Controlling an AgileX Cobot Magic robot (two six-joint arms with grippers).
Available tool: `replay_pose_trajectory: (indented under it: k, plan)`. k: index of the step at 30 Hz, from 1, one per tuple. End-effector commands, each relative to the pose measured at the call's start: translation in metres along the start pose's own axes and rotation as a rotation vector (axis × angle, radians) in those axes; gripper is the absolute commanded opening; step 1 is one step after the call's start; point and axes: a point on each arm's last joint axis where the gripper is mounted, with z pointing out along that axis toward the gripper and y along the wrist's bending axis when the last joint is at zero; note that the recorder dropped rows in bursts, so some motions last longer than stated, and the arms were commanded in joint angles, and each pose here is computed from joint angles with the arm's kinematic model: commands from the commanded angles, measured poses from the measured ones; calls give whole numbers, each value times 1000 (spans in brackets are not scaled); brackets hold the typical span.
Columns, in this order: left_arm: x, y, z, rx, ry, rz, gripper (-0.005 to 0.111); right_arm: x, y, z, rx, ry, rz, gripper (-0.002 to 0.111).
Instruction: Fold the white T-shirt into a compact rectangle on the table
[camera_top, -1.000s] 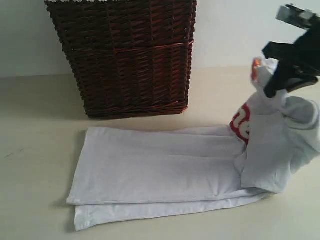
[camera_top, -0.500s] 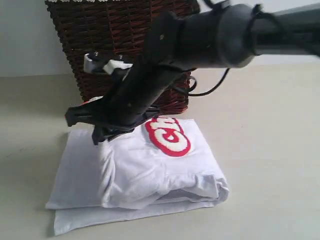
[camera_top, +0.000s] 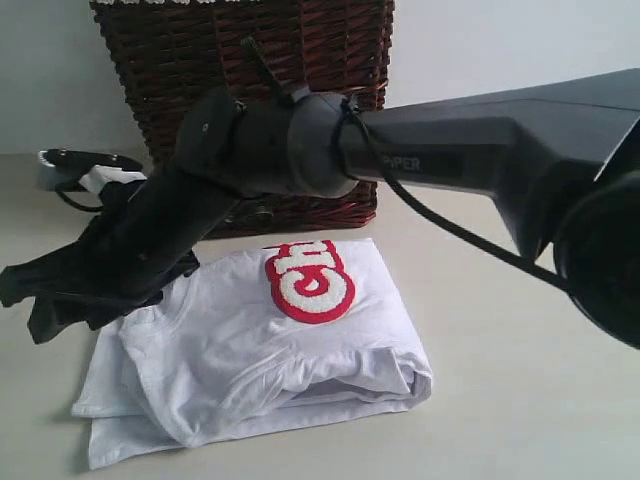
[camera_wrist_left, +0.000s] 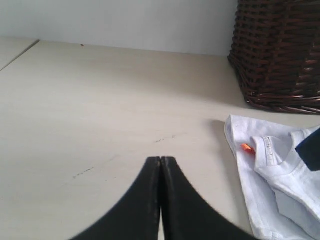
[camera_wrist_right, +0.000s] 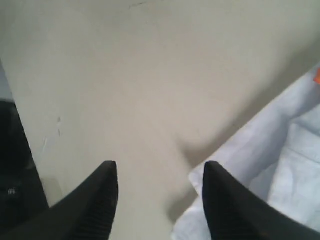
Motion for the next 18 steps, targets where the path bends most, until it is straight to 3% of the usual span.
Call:
replay_pose_trajectory:
  k: [1,6,12,14,17,18]
  plan:
    - [-1,0,0,4,-13,-17,0,-10,5,-37,165,53,-109,50]
    - [-1,0,0,4,-13,-17,0,3,-8,-81,573,278,-129,50]
    - [-1,0,0,4,-13,-17,0,22,-25,-78,657,399,-153,49]
    - [-1,0,0,4,-13,-17,0,34,-43,-76,782,424,-106,41]
    - [-1,0,0,4,-13,-15,0,52,-67,-56,832,433,-139,0]
    - [-1,0,0,4,-13,-15,0,55,-71,-51,821,420,-145,0]
